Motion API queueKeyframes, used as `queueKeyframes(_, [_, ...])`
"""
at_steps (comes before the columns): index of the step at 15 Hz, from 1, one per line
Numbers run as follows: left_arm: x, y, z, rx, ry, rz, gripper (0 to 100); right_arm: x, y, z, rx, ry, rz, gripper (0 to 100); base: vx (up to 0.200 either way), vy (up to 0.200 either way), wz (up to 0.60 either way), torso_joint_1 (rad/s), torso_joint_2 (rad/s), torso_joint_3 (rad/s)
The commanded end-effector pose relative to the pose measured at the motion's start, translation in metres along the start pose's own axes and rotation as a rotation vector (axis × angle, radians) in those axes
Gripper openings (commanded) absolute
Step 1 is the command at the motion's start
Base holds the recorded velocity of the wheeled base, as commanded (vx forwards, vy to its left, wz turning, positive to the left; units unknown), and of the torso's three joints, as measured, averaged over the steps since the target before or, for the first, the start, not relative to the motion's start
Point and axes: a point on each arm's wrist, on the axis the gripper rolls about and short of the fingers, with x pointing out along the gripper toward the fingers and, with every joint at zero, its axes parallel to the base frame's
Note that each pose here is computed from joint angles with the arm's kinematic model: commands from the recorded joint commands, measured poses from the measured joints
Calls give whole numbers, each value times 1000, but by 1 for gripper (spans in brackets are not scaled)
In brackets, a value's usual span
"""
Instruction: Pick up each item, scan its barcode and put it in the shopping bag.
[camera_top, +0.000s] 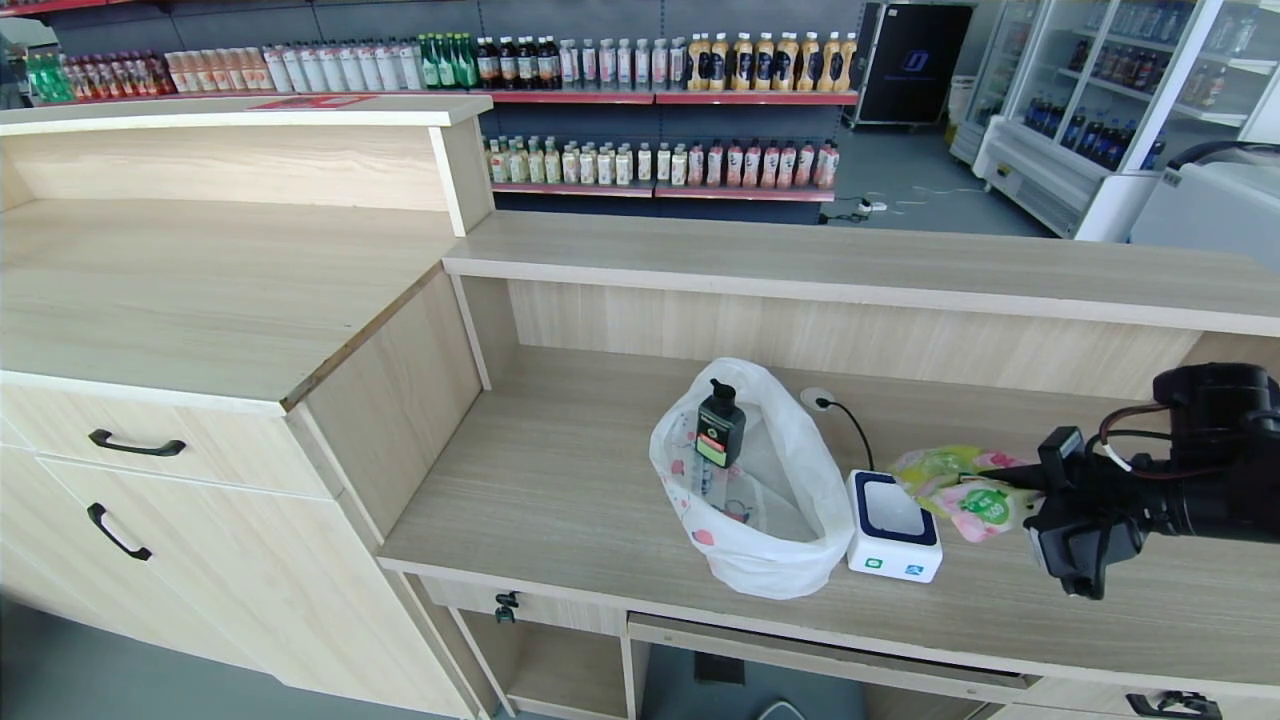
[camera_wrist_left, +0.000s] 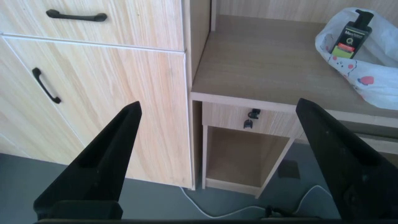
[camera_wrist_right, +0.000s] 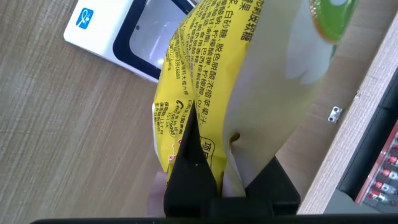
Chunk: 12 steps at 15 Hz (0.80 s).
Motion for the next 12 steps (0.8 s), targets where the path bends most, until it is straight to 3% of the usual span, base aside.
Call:
queueKeyframes(1, [0,0,0,0,1,0,100,5,2,0,6,-7,2,0,0,0,0,0,0,0])
queueKeyframes(12, [0,0,0,0,1,0,100,23,-2,4,27,-25,-36,0,0,0,0,0,0,0])
